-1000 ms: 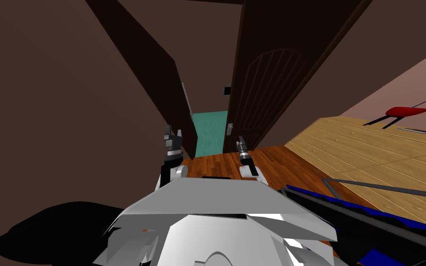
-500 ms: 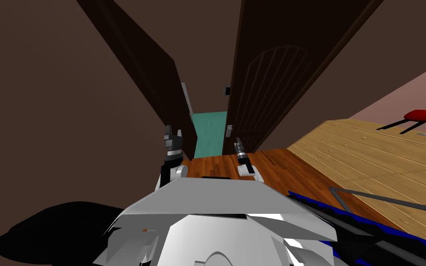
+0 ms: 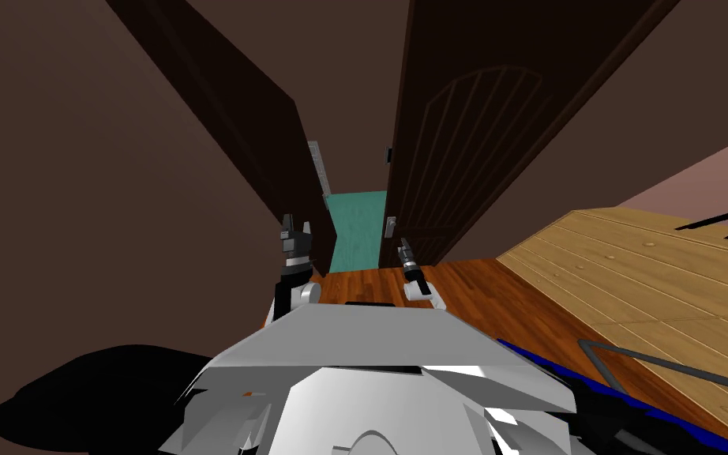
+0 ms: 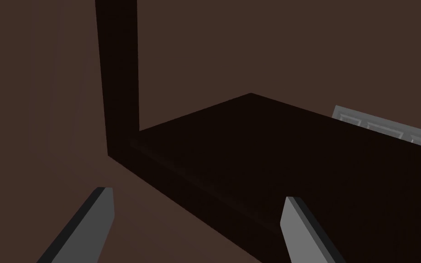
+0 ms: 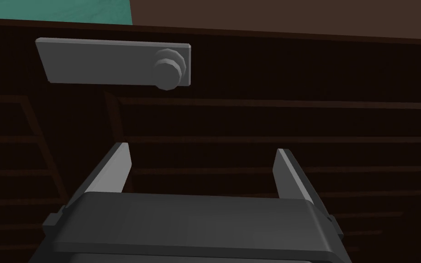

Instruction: Push the door open

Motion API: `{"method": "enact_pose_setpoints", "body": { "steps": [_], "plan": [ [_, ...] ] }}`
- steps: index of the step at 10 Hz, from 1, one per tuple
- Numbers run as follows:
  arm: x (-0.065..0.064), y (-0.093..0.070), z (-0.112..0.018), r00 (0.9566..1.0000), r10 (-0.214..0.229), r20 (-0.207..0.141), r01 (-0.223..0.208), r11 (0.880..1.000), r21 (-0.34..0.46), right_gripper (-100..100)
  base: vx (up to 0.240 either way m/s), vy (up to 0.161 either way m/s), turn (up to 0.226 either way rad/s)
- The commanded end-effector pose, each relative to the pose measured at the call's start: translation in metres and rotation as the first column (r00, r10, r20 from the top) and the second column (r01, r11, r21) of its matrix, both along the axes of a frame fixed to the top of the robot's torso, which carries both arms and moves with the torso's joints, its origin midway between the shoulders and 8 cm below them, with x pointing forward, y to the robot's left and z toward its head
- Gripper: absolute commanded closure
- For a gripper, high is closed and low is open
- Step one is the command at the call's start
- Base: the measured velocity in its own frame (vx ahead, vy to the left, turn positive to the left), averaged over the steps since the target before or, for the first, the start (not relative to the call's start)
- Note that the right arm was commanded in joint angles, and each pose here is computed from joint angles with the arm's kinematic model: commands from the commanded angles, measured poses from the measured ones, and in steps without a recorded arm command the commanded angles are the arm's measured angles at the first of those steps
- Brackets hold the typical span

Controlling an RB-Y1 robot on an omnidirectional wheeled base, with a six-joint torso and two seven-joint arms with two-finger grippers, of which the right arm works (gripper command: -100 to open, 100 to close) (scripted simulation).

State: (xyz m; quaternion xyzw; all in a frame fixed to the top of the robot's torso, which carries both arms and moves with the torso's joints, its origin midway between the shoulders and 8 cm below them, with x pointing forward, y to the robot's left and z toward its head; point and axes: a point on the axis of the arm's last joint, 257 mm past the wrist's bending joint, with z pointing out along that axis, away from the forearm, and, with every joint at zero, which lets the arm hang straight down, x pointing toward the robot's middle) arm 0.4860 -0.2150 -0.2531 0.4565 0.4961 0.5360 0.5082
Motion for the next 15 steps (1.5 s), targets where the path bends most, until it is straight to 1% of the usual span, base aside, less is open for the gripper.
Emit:
{"method": "enact_pose_setpoints", "body": {
  "steps": [1, 2, 3, 4, 6, 7, 15],
  "plan": [
    [0.003, 0.001, -0.011, 0.9997, 0.005, -0.023, -0.005, 1.000, 0.002, -100, 0.118, -0.109, 0.059],
    [0.004, 0.002, -0.016, 0.9994, 0.007, -0.033, -0.007, 1.000, 0.003, -100, 0.114, -0.074, 0.040],
    [0.005, 0.004, -0.024, 0.9987, 0.011, -0.050, -0.010, 1.000, 0.004, -100, 0.115, -0.074, 0.047],
    [0.006, 0.005, -0.027, 0.9982, 0.012, -0.058, -0.012, 1.000, 0.005, -100, 0.107, -0.078, 0.040],
    [0.009, 0.009, -0.040, 0.9963, 0.018, -0.084, -0.018, 1.000, 0.008, -100, 0.133, -0.076, 0.039],
    [0.007, 0.007, -0.036, 0.9970, 0.016, -0.076, -0.016, 1.000, 0.007, -100, 0.068, -0.037, 0.016],
    [0.017, -0.001, -0.042, 0.9968, -0.002, -0.080, 0.003, 1.000, 0.006, -100, 0.199, 0.013, 0.023]
  ]
}}
